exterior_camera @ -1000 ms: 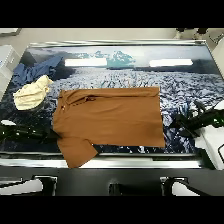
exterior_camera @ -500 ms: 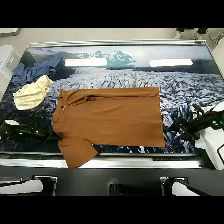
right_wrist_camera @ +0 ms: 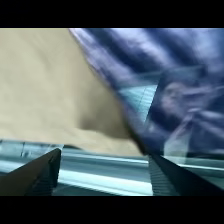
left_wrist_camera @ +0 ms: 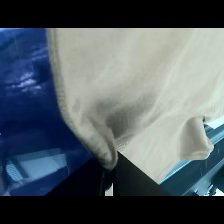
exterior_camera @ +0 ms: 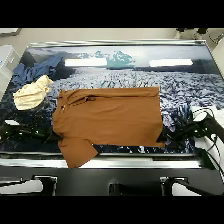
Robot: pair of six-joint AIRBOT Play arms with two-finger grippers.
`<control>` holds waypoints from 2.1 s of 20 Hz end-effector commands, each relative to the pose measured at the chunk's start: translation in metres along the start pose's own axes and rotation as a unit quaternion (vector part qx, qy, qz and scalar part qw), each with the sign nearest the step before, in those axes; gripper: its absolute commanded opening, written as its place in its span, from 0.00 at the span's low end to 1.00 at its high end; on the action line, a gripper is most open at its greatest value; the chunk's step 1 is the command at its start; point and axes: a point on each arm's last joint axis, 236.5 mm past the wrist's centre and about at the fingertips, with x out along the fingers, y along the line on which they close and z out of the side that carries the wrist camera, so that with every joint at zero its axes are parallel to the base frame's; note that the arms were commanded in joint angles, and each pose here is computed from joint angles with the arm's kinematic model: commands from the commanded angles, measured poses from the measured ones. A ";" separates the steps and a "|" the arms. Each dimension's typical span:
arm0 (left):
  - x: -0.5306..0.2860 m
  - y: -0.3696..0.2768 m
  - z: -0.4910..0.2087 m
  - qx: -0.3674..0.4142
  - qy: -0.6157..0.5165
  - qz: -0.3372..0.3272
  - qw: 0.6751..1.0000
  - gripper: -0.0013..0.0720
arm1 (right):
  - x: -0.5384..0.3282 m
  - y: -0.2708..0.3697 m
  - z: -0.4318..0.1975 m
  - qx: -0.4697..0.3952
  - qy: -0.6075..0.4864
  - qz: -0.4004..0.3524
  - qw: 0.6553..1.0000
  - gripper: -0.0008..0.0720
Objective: Fold the clothes and pants, and hang the long-sleeved shirts on hangers.
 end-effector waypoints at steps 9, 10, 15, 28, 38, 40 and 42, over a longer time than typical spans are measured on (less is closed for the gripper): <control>-0.017 -0.016 0.007 0.025 -0.005 -0.006 1.000 0.05 | -0.014 0.023 0.021 -0.035 -0.044 -0.005 0.998 0.06; -0.033 -0.028 0.020 0.046 -0.033 -0.002 0.998 0.05 | -0.036 0.034 0.033 -0.053 -0.079 -0.002 0.995 0.06; -0.228 -0.176 0.094 0.206 -0.344 0.064 0.914 0.05 | -0.271 0.133 0.077 -0.224 -0.390 -0.027 0.893 0.06; -0.483 -0.460 -0.264 0.425 -0.768 0.174 0.448 0.05 | -0.571 0.194 -0.261 -0.267 -0.815 -0.040 0.513 0.06; -0.413 -0.375 -0.143 0.340 -0.605 0.180 0.697 0.05 | -0.518 0.174 -0.191 -0.220 -0.721 -0.040 0.656 0.06; -0.354 -0.333 -0.083 0.303 -0.492 0.136 0.804 0.05 | -0.423 0.156 -0.105 -0.198 -0.545 -0.049 0.813 0.06; -0.286 -0.277 -0.021 0.258 -0.402 0.118 0.871 0.05 | -0.314 0.129 -0.039 -0.175 -0.348 -0.074 0.918 0.06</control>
